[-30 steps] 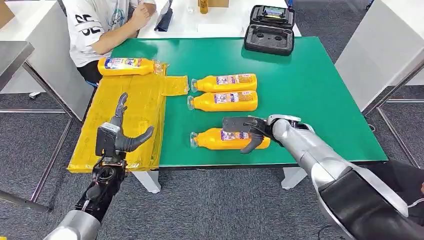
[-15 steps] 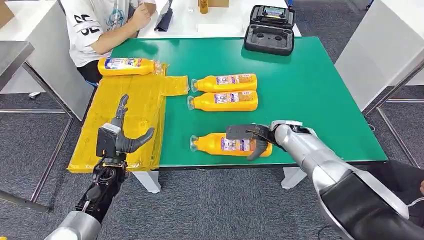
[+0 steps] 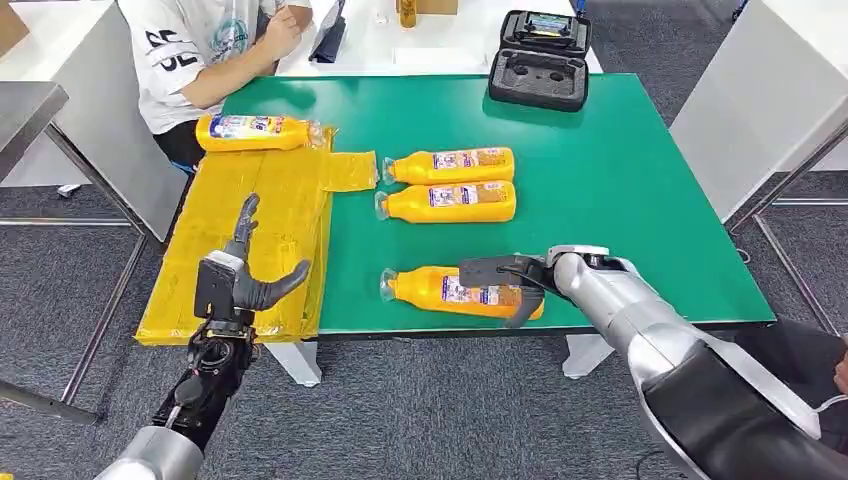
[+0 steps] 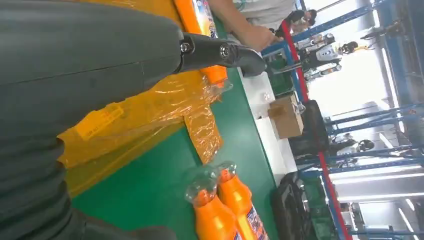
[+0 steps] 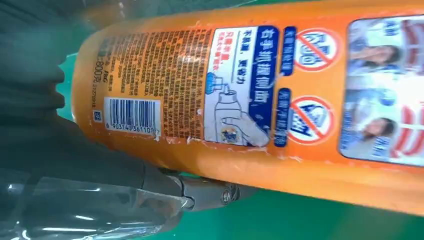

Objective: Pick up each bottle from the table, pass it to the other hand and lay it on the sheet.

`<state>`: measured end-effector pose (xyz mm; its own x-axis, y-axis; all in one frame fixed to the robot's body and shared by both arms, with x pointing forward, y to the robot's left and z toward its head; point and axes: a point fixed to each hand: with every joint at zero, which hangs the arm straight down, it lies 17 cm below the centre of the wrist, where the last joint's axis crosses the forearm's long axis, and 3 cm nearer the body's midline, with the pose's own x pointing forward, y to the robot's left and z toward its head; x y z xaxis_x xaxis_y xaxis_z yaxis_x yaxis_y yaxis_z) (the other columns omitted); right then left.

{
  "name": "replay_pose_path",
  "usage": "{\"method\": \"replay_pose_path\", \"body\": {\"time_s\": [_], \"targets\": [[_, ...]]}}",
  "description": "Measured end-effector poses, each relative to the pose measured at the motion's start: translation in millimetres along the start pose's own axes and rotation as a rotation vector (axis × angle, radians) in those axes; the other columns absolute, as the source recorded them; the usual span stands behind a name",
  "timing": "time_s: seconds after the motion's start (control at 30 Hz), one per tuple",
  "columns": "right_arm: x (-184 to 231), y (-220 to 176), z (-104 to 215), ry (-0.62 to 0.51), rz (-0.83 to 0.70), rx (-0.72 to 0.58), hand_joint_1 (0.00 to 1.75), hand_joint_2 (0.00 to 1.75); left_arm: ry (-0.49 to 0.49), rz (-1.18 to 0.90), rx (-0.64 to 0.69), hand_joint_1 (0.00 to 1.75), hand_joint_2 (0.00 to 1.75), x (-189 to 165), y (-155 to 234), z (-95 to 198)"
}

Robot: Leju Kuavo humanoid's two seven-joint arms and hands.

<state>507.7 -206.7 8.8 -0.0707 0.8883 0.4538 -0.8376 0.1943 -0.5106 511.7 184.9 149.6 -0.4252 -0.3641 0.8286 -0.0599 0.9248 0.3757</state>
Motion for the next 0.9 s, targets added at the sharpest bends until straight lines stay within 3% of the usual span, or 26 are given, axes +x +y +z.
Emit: {"method": "replay_pose_path", "body": {"time_s": [0.5, 0.53, 0.57, 0.67, 0.9], "targets": [[-22, 2, 2, 0.075, 0.038, 0.002, 0.02, 1.75, 0.016, 0.021, -0.008, 0.00, 1.75, -5, -5, 5], [-25, 2, 2, 0.081, 0.041, -0.002, 0.38, 1.75, 0.018, 0.023, -0.011, 0.00, 1.75, -6, -5, 6], [-28, 2, 2, 0.088, 0.045, -0.004, 1.34, 1.75, 0.019, 0.024, -0.012, 0.00, 1.75, -7, -6, 6], [-36, 3, 2, 0.104, 0.052, -0.016, 1.59, 1.75, 0.023, 0.030, -0.018, 0.00, 1.75, -8, -10, 8], [-51, -1, 7, 0.137, 0.064, -0.027, 1.64, 1.75, 0.036, 0.048, -0.024, 0.00, 1.75, -10, -19, 12]]}}
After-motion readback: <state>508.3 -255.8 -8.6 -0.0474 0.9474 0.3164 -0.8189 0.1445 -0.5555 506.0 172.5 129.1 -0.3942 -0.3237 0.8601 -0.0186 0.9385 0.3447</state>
